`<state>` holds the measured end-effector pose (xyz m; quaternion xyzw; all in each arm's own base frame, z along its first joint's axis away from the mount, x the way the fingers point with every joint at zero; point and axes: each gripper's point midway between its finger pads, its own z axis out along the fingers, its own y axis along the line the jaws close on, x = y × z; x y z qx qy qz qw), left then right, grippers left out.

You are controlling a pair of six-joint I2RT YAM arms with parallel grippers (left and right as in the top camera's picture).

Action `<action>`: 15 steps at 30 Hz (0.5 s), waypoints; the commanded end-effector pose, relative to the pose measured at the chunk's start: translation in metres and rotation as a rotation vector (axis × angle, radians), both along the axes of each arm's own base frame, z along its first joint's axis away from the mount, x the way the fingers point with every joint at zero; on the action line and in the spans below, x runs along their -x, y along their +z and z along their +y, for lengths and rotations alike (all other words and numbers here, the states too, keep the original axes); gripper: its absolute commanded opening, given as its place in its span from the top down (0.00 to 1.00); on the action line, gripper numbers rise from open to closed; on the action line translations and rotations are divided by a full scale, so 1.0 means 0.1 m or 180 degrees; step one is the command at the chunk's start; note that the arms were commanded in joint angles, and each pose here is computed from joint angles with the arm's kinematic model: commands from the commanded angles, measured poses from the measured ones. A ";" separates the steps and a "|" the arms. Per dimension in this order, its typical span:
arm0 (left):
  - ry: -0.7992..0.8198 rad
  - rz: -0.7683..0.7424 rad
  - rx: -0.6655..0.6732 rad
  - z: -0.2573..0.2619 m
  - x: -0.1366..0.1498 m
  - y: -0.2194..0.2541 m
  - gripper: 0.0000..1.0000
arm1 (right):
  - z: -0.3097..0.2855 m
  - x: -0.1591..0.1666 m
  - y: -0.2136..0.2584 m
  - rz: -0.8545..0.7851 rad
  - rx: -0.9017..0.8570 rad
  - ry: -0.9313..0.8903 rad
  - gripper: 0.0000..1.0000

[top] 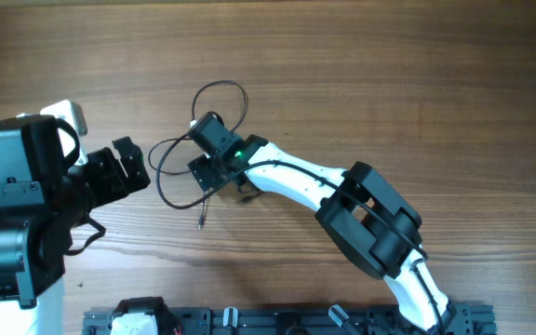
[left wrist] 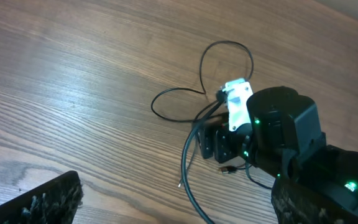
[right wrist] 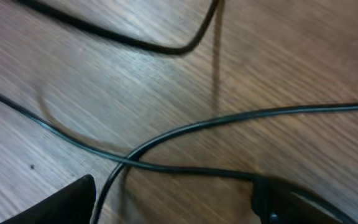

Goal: Untangle cables

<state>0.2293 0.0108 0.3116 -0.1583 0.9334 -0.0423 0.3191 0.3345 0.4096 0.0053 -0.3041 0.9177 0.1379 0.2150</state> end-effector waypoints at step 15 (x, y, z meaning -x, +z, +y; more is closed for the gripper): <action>0.0065 -0.0026 -0.0007 0.03 -0.01 0.03 0.01 | -0.07 0.57 -0.59 0.0833 0.0113 0.0535 0.27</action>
